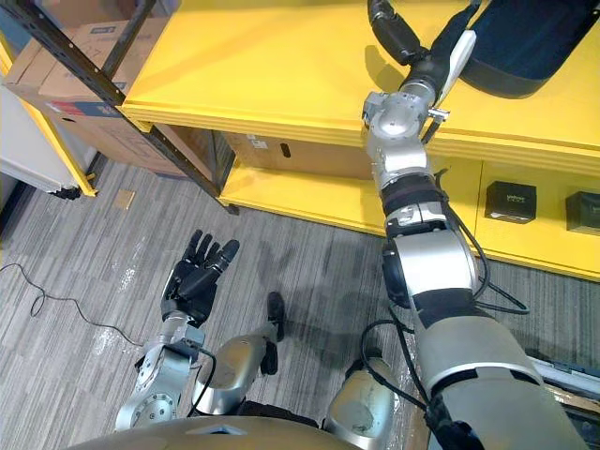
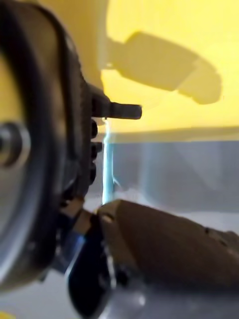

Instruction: Walk over and take three plastic housings, then place them on the shelf

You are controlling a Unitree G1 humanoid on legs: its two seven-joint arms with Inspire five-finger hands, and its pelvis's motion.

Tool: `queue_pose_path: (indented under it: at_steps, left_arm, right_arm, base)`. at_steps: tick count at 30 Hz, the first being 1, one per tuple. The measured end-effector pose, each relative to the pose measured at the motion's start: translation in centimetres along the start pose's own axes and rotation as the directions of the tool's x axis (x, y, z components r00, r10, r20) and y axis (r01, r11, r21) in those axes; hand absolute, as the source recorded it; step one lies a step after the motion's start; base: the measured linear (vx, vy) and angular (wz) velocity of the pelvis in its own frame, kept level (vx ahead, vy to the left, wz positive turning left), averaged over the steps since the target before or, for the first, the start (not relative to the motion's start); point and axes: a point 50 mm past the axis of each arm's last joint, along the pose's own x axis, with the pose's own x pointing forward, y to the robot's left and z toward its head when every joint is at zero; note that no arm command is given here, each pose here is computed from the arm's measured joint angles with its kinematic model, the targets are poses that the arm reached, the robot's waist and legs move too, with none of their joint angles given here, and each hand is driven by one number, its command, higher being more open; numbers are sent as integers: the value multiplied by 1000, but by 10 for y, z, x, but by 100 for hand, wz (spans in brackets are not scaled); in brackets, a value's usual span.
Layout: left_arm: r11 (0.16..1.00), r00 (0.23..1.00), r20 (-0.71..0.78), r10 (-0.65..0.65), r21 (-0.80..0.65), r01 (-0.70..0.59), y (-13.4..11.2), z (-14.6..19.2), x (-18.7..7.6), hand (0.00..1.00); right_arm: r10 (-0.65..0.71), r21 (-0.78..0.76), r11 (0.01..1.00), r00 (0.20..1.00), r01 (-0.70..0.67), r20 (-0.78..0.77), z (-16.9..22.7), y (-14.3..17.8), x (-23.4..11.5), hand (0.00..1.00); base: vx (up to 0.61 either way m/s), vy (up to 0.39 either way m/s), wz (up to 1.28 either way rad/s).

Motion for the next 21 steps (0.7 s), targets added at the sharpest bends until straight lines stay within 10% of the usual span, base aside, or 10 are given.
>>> queue_pose_path:
  at_steps: [21]
  left_arm:
    - [999,999,-15,-43,26,43,2,0,-2,100]
  right_arm:
    - [119,-35,992,993,-120,-22,-45,1,-35,100]
  base:
    - [37,-1,-4]
